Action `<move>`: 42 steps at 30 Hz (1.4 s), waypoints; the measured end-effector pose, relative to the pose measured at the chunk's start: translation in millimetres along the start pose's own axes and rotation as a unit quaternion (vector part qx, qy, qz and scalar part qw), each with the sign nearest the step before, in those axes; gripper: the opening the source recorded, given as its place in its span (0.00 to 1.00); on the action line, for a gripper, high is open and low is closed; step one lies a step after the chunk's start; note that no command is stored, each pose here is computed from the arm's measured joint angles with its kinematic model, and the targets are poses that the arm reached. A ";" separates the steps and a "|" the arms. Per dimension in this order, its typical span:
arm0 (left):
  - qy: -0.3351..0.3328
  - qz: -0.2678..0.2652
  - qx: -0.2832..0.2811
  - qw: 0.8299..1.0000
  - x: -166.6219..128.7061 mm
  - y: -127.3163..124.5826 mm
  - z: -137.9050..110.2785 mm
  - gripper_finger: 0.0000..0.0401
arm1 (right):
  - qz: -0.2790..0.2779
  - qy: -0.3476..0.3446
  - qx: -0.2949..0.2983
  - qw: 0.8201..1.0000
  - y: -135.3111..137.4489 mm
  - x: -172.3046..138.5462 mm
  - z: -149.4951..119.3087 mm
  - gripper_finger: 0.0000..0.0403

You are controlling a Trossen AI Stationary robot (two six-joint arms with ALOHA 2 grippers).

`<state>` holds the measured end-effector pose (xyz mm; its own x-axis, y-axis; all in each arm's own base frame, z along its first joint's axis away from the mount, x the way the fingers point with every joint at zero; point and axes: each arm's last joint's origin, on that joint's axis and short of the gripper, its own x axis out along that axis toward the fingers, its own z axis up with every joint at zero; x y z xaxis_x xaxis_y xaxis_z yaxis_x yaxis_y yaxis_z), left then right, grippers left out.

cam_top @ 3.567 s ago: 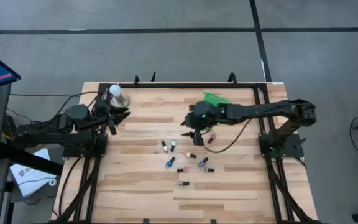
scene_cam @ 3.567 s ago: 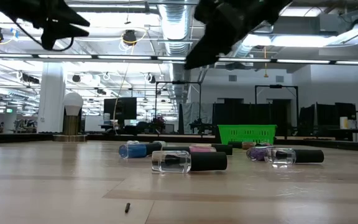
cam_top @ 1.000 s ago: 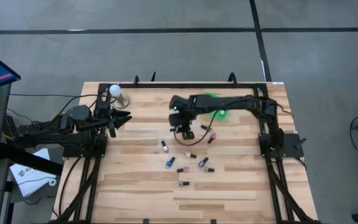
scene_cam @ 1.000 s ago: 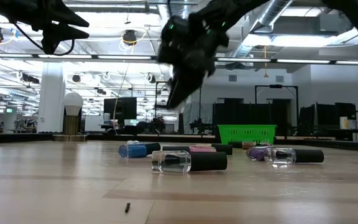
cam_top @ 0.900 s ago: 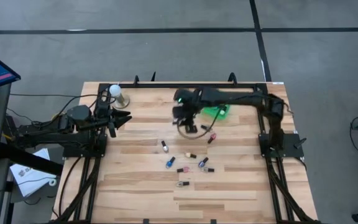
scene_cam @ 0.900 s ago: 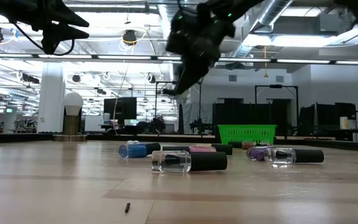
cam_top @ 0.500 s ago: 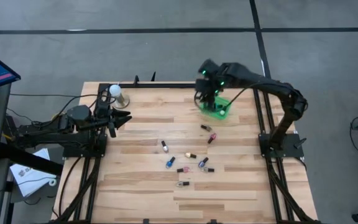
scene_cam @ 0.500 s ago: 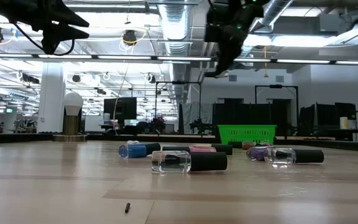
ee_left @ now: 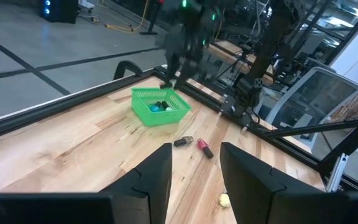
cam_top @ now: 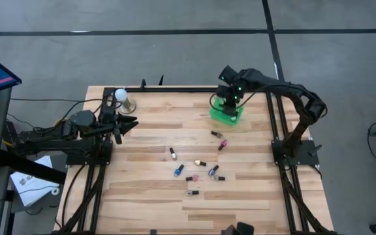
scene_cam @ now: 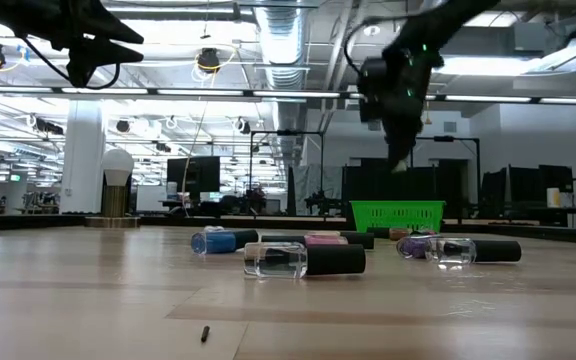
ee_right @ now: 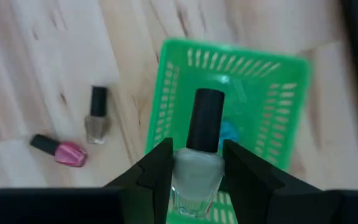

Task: Pick & Place Nail Polish
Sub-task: Put the right white nail polish into the green bin, then put the white nail polish into the green bin

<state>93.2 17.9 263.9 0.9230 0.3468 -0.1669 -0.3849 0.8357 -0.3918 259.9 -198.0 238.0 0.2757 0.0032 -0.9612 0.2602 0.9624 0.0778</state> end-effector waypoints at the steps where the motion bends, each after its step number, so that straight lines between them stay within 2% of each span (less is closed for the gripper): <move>1: 0.000 0.000 0.000 1.000 0.0 0.0 0.0 0.33 | -0.001 -0.001 0.004 1.000 -1.1 7.9 -3.7 0.30; 11: -0.001 0.002 0.000 1.000 0.0 0.2 0.1 0.33 | -0.009 -0.024 0.036 0.999 -0.9 56.2 -27.0 0.30; 26: -0.001 0.002 0.000 1.000 0.0 0.1 0.1 0.33 | -0.024 -0.004 0.040 0.999 4.5 73.6 -41.6 0.33; 35: 0.000 0.000 0.000 1.000 0.0 0.0 0.0 0.33 | -0.027 -0.008 0.044 0.999 3.9 71.8 -39.3 0.44; 42: 0.000 0.000 0.002 1.000 0.0 0.0 0.0 0.33 | -0.032 -0.031 0.068 0.997 2.1 29.4 -4.5 0.50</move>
<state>93.2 17.9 263.9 0.9229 0.3472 -0.1665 -0.3850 0.8374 -0.3881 264.4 -194.6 208.7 0.3106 -0.0784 -0.9473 0.4017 0.9141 0.0561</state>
